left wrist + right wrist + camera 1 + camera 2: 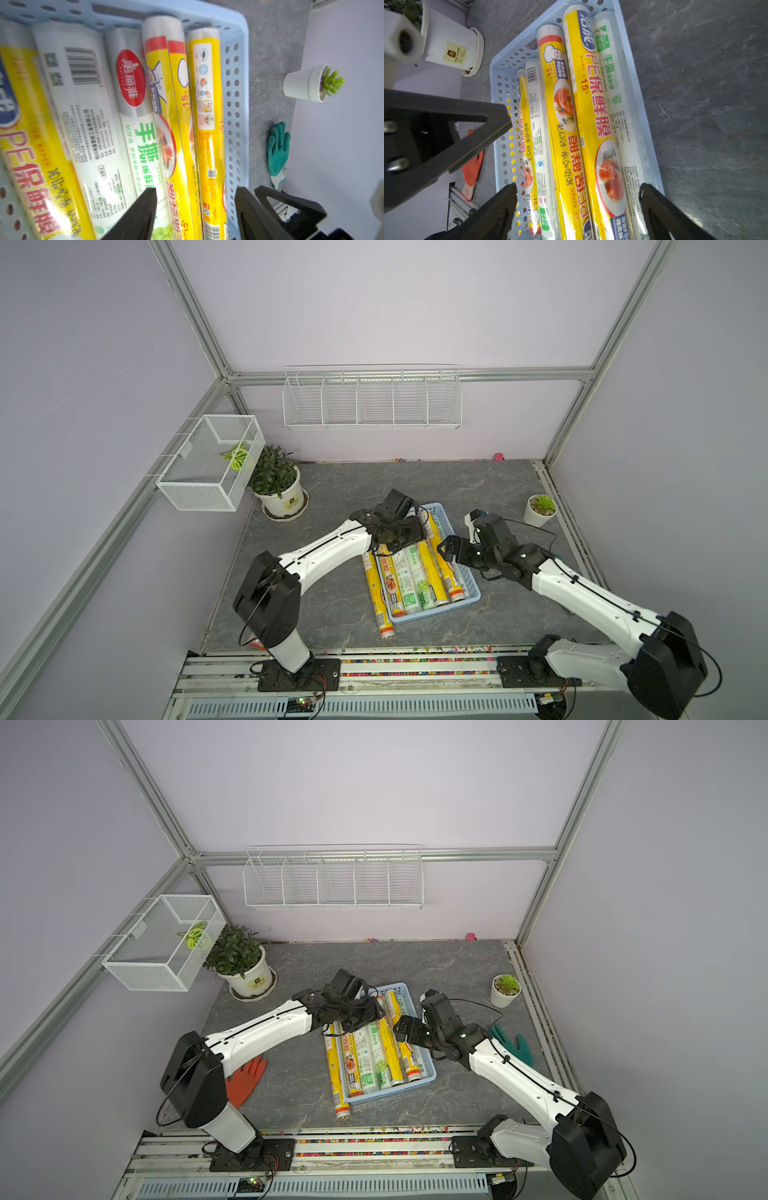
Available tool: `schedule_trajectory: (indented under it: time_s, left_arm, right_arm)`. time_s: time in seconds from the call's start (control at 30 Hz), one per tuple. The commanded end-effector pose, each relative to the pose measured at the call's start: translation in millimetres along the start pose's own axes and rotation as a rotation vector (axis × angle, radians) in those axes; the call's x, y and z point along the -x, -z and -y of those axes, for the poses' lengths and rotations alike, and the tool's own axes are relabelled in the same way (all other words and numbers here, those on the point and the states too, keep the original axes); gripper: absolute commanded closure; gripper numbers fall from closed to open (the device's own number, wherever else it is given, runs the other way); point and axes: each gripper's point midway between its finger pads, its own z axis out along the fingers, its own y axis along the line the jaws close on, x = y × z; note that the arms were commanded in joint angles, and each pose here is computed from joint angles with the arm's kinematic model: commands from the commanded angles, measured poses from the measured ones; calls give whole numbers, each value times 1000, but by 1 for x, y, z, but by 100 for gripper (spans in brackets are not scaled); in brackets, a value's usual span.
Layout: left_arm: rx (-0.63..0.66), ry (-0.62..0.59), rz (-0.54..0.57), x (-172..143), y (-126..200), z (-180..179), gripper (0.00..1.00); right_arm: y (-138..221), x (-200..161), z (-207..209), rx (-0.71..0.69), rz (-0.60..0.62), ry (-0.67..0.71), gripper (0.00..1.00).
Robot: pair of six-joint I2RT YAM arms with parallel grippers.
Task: Put the plastic wrap into the basket
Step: Pick up the plastic wrap from the center of the board.
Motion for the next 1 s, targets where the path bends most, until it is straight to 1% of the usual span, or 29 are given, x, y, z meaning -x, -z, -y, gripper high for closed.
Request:
schedule_trajectory:
  time_s: [0.0,0.07,0.13,0.3,0.4,0.47,0.53,0.63,0.67,0.7,0.8,0.9,0.97]
  left_arm:
    - [17,-30,136,13,22,-9,31]
    - [37,-13,191,17,36,-18,31]
    - [86,15,239,19,47,-33,31]
    - [175,21,346,19,75,-69,31]
    - [238,63,423,14,96,-101,34]
    - [239,82,487,10,109,-119,34]
    - [201,99,531,5,118,-134,31]
    - [149,151,543,-7,126,-155,30]
    - [129,157,543,-11,126,-159,28]
    - [87,148,543,-14,128,-159,26]
    - [16,112,511,-26,120,-162,23]
    - [8,79,441,-37,109,-165,21]
    - [48,113,417,-40,104,-175,21]
  right_arm:
    - [8,12,-23,88,22,37,3]
    - [8,14,-32,112,12,53,3]
    - [8,15,-42,123,2,87,2]
    - [-5,4,-74,77,-65,244,3]
    - [-17,-9,-93,43,-104,343,3]
    - [-25,-17,-104,24,-126,398,3]
    - [-33,-24,-114,9,-144,442,3]
    - [-45,-36,-125,-15,-176,492,3]
    - [-49,-40,-126,-26,-185,509,4]
    - [-52,-44,-131,-34,-188,527,4]
    - [-63,-52,-136,-74,-191,564,4]
    - [-72,-56,-136,-96,-195,545,4]
    - [-75,-57,-133,-114,-194,503,4]
